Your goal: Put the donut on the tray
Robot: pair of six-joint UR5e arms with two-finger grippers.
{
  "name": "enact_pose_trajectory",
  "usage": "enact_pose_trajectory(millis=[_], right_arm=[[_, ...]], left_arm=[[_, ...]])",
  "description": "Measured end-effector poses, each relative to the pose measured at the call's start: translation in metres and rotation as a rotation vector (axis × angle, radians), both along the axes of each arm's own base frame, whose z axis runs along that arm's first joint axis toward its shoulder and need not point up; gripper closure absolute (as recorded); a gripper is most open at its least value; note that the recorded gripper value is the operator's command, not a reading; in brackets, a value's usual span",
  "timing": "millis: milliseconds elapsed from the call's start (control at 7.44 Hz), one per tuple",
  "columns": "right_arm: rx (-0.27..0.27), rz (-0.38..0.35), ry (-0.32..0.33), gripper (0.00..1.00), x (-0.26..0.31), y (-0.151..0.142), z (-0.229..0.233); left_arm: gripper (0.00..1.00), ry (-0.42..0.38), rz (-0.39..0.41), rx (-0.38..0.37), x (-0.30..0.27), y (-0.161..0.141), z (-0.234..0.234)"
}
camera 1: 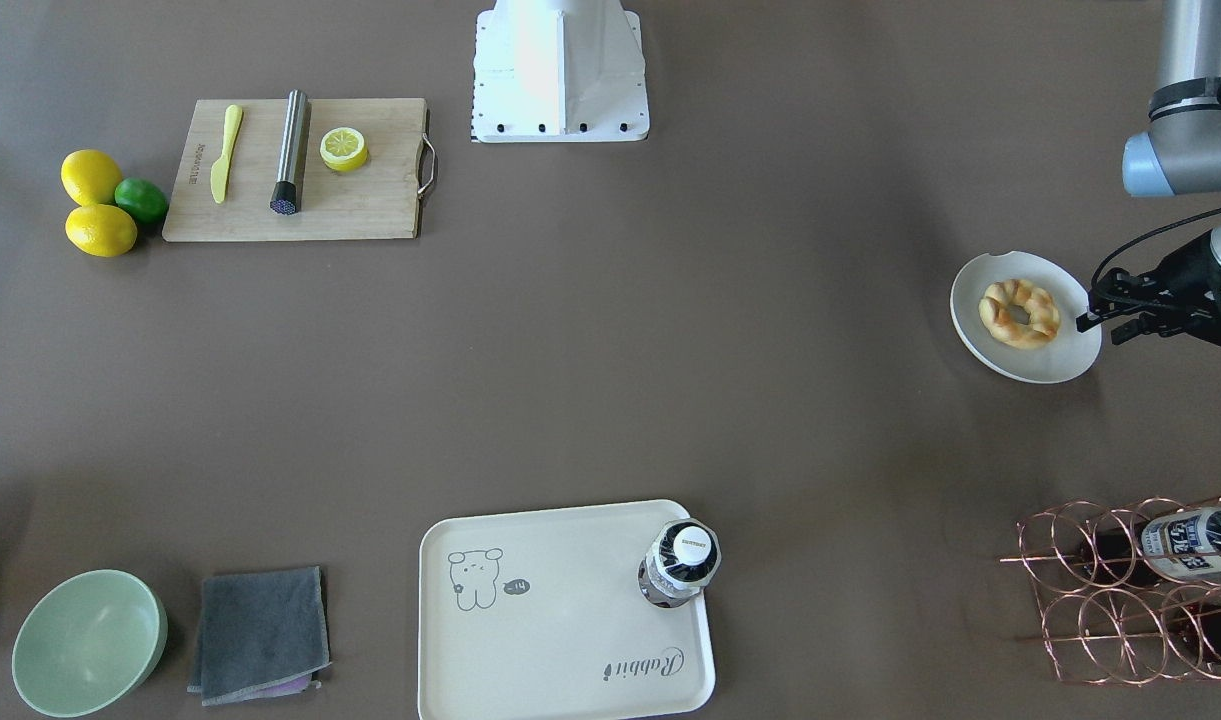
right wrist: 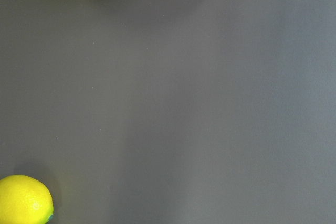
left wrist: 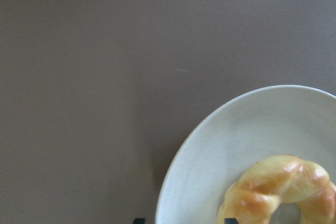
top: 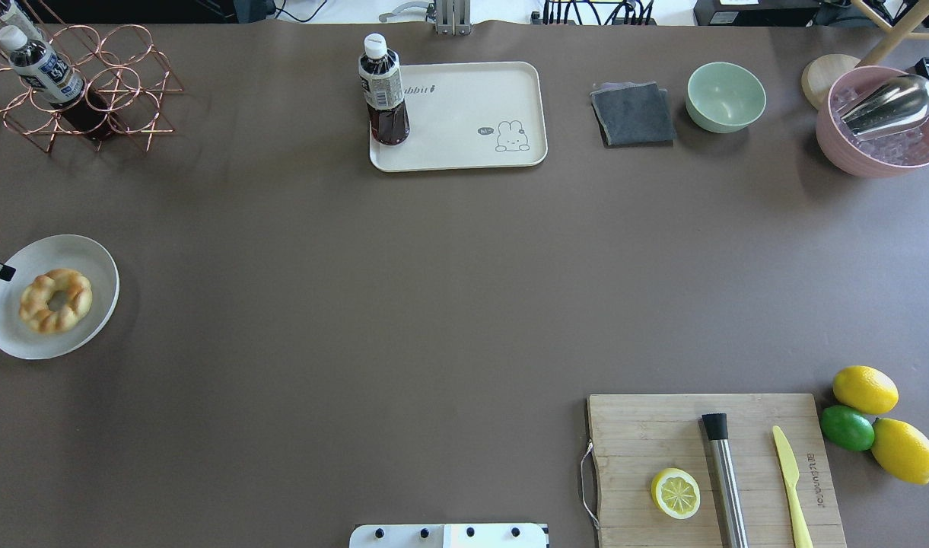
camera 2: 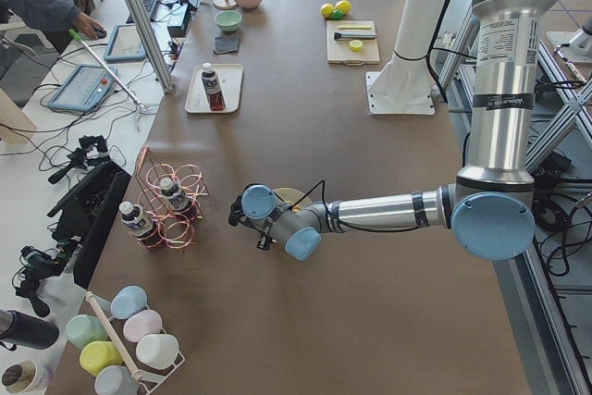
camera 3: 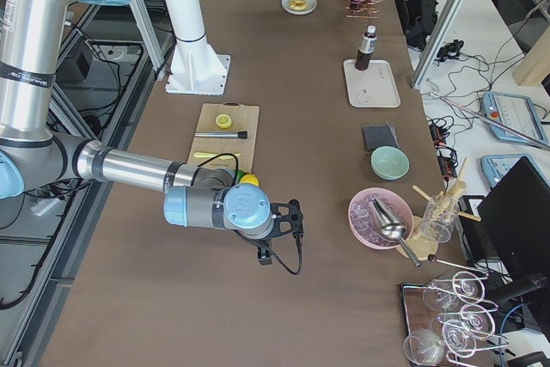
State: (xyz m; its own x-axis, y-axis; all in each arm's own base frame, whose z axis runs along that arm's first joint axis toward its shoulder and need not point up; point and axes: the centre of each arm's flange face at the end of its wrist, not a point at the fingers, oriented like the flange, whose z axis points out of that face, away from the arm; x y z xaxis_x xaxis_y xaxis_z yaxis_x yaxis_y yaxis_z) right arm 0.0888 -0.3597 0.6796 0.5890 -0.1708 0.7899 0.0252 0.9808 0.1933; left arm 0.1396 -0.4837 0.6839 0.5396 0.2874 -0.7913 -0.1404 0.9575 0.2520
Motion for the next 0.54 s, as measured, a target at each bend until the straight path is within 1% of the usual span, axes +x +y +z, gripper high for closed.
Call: enact_pose_trajectory(millis=[134, 538], right_arm=[[-0.004, 0.0, -0.001, 0.0, -0.0002, 0.0022, 0.0015], [-0.009, 0.0, -0.018, 0.0, -0.0017, 0.0074, 0.0014]], left_arm=[[0.55, -0.015, -0.008, 0.007, -0.0006, -0.0002, 0.0017], [0.56, -0.022, -0.01, 0.011, 0.0016, -0.0002, 0.0013]])
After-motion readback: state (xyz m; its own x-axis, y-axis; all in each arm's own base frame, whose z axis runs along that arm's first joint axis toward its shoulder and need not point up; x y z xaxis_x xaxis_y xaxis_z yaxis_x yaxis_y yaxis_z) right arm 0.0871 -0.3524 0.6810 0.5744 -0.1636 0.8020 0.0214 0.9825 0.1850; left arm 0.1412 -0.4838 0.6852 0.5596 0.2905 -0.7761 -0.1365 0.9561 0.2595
